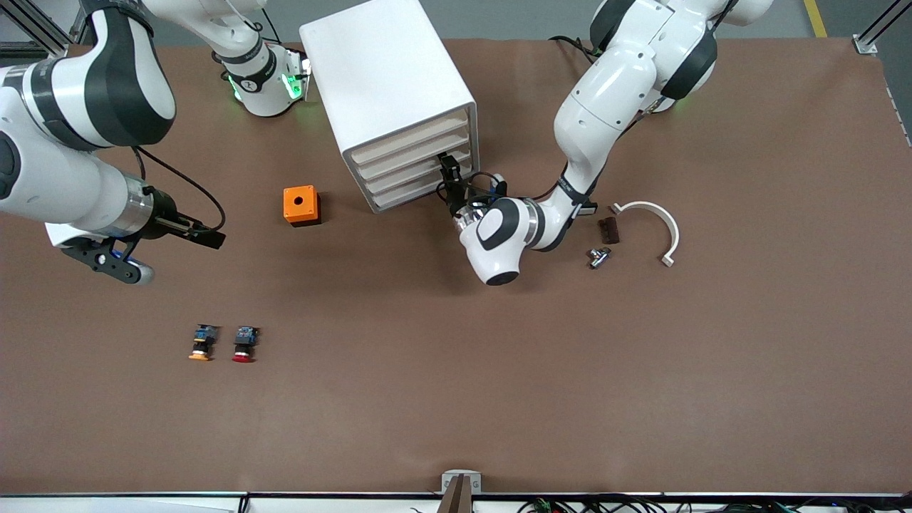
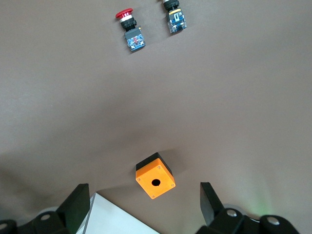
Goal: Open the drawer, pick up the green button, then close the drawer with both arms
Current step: 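Grasp the drawer handle with the left gripper while the right gripper approaches, then pull the drawer open with the left gripper while the right gripper reaches in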
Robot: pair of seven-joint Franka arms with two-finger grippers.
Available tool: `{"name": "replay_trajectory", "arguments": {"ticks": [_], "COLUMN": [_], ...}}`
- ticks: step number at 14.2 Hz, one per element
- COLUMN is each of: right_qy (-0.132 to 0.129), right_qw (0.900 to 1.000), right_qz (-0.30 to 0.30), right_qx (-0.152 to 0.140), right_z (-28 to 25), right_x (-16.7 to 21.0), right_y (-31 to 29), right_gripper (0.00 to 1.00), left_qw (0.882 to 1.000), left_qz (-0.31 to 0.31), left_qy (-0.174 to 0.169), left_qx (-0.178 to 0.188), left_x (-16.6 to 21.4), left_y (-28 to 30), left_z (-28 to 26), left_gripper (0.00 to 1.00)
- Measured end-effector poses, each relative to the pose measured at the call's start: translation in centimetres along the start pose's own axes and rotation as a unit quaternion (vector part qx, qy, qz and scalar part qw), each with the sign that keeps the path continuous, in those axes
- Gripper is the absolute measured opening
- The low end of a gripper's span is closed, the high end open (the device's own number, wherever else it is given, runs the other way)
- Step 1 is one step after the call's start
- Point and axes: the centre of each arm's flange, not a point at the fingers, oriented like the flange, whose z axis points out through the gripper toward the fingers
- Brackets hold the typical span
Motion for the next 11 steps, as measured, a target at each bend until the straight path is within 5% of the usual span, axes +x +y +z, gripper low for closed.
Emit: {"name": "replay_trajectory", "arguments": {"ticks": [3,11], "right_qy": [0.000,0.000], "right_qw": [1.000,1.000], "right_qz": [0.000,0.000], "right_qx": [0.000,0.000], "right_z": [0.0,0.0], "right_x": [0.0,0.0], "right_y": [0.0,0.0], "right_gripper": [1.00,1.00], "left_qw": [1.000,1.000], "left_qz": [0.001,-0.005], "left_qy": [0.020,0.023], "left_qx": [0.012,0.016], "left_x": [-0.2,0.1], "left_y": [-0.4,0.0], "left_z": [1.7,1.7], "left_gripper": [0.22,0.08]}}
